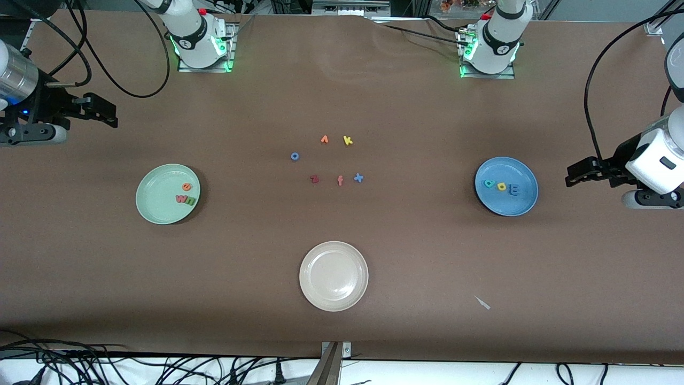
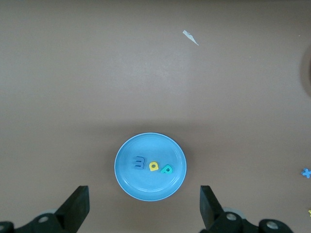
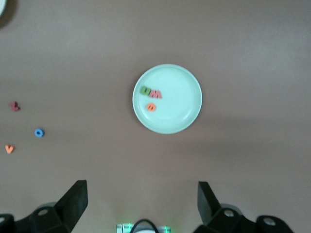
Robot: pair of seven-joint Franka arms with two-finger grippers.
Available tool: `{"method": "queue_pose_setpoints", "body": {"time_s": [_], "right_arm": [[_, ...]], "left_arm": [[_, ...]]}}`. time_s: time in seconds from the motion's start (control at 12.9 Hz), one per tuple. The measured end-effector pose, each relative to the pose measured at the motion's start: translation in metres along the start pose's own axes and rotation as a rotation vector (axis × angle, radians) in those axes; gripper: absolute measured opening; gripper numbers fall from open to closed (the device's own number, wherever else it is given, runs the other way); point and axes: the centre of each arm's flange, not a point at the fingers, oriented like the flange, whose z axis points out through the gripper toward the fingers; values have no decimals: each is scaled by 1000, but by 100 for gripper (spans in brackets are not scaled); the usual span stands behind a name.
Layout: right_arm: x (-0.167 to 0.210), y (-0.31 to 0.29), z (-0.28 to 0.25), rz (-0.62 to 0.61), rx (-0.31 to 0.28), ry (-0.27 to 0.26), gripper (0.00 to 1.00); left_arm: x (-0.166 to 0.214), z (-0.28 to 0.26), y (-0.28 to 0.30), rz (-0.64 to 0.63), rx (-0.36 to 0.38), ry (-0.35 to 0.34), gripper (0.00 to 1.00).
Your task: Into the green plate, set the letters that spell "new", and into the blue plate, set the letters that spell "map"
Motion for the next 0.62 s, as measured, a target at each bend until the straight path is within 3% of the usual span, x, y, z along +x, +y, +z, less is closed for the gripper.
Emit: {"method": "queue_pose_setpoints", "body": {"time_s": [0.16, 0.62], "right_arm": [[4, 0, -2, -1, 0, 29, 100], [12, -2, 11, -2, -4, 13, 100]], "left_arm": [[0, 1, 1, 1, 0, -2, 100], [-1, 5, -1, -1, 1, -11, 100]]}}
